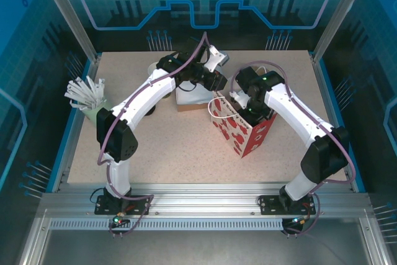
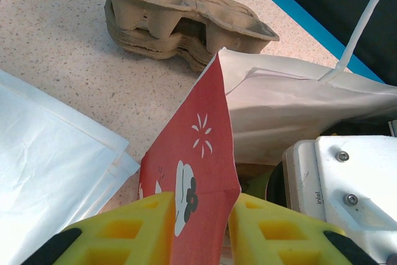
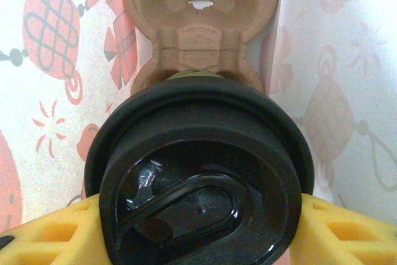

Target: Pack the takeout coffee

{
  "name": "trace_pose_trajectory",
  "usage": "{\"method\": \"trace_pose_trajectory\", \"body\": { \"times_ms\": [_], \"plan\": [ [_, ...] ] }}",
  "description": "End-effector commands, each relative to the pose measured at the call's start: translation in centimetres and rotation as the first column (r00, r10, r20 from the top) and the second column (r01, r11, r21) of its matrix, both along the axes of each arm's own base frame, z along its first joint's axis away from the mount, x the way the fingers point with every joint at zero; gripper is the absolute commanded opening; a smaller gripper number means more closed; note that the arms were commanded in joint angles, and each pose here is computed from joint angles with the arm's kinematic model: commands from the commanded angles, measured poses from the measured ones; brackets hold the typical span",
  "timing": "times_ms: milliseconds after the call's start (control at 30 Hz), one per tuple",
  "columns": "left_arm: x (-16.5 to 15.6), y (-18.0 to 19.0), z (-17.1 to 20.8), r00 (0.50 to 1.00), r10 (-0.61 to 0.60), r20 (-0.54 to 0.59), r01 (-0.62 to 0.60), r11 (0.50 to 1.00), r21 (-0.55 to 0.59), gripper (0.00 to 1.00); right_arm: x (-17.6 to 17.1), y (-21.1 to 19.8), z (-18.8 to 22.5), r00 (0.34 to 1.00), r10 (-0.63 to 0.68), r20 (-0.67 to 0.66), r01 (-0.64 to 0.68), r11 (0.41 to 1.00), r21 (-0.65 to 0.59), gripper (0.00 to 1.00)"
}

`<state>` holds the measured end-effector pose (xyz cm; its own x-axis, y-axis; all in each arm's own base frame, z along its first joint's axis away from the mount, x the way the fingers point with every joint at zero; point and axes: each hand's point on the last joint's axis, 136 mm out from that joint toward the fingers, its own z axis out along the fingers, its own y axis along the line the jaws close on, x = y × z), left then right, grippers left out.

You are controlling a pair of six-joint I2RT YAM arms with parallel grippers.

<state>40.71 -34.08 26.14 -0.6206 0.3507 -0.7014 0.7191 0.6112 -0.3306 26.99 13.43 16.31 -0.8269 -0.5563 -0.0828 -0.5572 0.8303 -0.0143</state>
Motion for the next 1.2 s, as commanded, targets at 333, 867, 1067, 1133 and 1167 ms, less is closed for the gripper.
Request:
{"method": "trace_pose_trajectory", "body": {
  "times_ms": [333,867,1067,1133,1167],
  "plan": [
    [-0.3,0.8,0.8,1.0,0.009,0.015,-0.009,1.0,-0.002,0.3,0.0,-0.5,0.0,1.0,-0.01,-0.016,0.009,0.999,-0.037,0.37],
    [-0.2,0.8,0.7,1.0,0.009,0.015,-0.009,1.0,-0.001,0.3,-1.0,-0.6,1.2,0.999,0.009,-0.033,-0.011,0.998,-0.067,0.36],
    [-0.3,0.8,0.5,1.0,0.008,0.01,-0.008,1.0,0.002,0.3,-0.9,-0.5,0.2,0.998,0.013,-0.055,-0.018,0.997,-0.076,0.36],
    [-0.3,0.8,0.7,1.0,0.008,0.013,-0.008,1.0,0.0,0.3,-0.8,-0.4,-0.1,0.998,0.014,-0.059,-0.018,0.997,-0.081,0.36],
    [-0.3,0.8,0.6,1.0,0.008,0.013,-0.008,1.0,0.001,0.3,-0.7,-0.4,-0.2,0.998,0.013,-0.058,-0.018,0.997,-0.081,0.36]
  ]
}}
